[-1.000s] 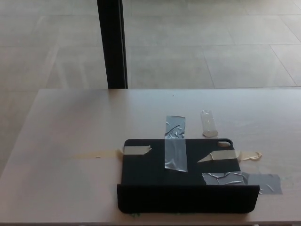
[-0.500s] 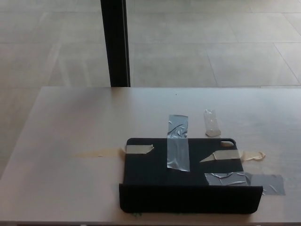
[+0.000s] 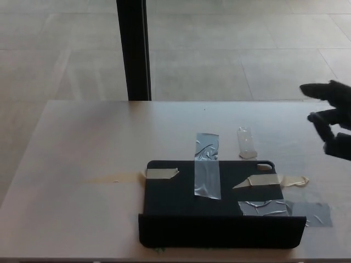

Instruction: The robot uses its right hand to open a folded tablet cover kept in the middle of the desk

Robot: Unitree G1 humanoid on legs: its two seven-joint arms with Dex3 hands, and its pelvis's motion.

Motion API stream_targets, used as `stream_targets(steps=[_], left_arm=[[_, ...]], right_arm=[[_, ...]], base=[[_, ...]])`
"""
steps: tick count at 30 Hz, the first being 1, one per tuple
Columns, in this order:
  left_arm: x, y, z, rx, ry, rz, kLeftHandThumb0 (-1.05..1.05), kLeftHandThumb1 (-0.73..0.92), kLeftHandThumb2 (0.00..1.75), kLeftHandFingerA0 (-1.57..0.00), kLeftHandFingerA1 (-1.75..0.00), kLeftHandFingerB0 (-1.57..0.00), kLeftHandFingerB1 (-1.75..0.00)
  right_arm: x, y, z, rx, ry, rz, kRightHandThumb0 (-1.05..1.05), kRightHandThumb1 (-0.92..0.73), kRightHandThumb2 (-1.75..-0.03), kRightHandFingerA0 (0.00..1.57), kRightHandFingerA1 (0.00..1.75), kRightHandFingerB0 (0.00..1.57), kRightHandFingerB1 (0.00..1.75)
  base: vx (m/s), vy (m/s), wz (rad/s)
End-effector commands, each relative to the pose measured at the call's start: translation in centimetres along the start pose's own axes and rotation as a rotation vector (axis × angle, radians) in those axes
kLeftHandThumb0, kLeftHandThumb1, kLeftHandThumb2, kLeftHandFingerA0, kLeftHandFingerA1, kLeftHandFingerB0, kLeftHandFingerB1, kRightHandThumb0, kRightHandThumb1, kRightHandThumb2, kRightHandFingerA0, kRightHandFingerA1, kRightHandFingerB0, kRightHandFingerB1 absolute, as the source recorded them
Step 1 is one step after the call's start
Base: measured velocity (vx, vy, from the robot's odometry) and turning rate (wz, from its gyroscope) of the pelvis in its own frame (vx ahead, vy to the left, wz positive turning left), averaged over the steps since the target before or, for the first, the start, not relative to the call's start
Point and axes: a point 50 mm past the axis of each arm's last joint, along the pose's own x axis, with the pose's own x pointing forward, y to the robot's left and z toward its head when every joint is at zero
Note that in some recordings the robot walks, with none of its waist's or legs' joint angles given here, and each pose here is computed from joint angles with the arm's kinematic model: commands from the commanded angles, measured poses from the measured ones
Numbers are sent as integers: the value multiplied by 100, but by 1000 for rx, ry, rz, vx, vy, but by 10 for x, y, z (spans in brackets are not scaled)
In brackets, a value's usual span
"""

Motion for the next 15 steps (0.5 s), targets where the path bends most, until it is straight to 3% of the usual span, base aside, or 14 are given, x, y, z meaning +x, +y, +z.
stream_targets(steps=[1,2,3,4,5,6,7,11,12,15], left_arm=[[-2,14,15,-59,-37,20,-85,66,103,-62,-79,-36,-65],[-2,14,15,-59,-36,22,-84,67,104,-63,-79,-37,-65],[-2,14,15,-57,-36,23,-84,67,104,-63,-79,-37,-65],[-2,14,16,-58,-35,23,-84,67,104,-63,-79,-36,-65],[-2,14,16,-58,-35,23,-84,67,104,-63,-79,-36,-65],[-2,14,16,-61,-36,19,-84,67,104,-64,-80,-37,-66],[-2,14,17,-68,-36,21,-84,66,103,-64,-80,-36,-65],[-2,14,16,-49,-34,13,-83,68,104,-61,-79,-35,-64],[-2,14,15,-47,-30,13,-82,91,67,-61,-77,-37,-61],[-2,14,16,-52,-33,11,-82,89,67,-63,-78,-38,-62]], right_arm=[[0,73,10,-614,-129,563,-96,-92,-73,53,55,35,39],[-2,79,8,-615,-133,576,-103,-75,-92,49,59,30,44],[-2,80,8,-613,-131,582,-103,-75,-92,49,59,30,44],[-3,83,7,-619,-131,596,-95,-92,-73,50,54,32,38],[-3,84,7,-621,-131,597,-95,-92,-73,50,54,32,38],[-3,87,6,-628,-137,599,-90,-73,-116,46,62,28,50],[-3,91,6,-634,-136,614,-100,-91,-75,47,56,32,39],[-4,107,7,-677,-126,680,-94,-92,-72,46,53,32,36],[-4,112,7,-690,-124,701,-95,-92,-72,42,56,30,38],[-4,121,8,-738,-147,731,-97,-92,-75,41,62,29,38]], base=[[0,0,0],[0,0,0],[0,0,0],[0,0,0],[0,0,0],[0,0,0],[0,0,0],[0,0,0],[0,0,0],[0,0,0]])
